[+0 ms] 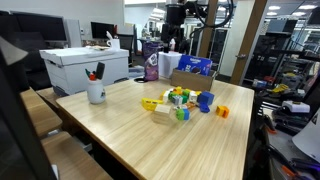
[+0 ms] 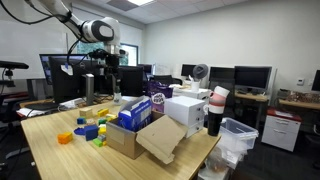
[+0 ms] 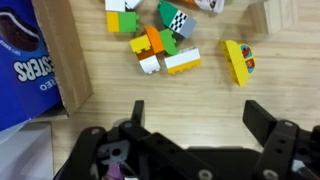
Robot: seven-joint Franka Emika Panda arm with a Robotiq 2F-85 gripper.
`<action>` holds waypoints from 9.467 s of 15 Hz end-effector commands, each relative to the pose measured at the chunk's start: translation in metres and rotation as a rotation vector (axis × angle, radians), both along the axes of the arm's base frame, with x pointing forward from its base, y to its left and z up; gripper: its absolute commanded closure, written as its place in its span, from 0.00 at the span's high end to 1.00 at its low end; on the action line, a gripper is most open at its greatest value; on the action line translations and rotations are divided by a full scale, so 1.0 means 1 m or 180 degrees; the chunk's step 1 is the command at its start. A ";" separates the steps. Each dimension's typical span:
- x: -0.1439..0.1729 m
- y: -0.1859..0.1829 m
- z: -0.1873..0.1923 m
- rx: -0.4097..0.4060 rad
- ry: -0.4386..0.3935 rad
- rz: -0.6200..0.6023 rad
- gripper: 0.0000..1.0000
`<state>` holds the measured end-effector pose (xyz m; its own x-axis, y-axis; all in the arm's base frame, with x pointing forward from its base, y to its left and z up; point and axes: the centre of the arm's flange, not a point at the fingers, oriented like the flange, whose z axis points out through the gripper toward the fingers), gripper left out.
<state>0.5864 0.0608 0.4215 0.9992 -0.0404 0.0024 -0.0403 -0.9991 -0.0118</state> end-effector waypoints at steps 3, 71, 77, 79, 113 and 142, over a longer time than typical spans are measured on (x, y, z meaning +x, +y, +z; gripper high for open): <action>0.023 0.011 -0.006 -0.0555 0.0292 0.0369 1.00; 0.206 -0.109 -0.030 -0.0226 -0.1202 -0.5877 1.00; 0.208 -0.112 -0.032 -0.0304 -0.1094 -0.5894 0.65; 0.207 -0.111 -0.032 -0.0312 -0.1058 -0.5869 0.49; 0.180 -0.055 0.032 -0.0431 -0.1212 -0.5572 0.56; 0.210 -0.062 -0.054 -0.0560 -0.0744 -0.5210 0.64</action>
<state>0.7871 0.0021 0.3636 -0.1365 -0.9479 0.2880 -0.9898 0.1187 -0.0787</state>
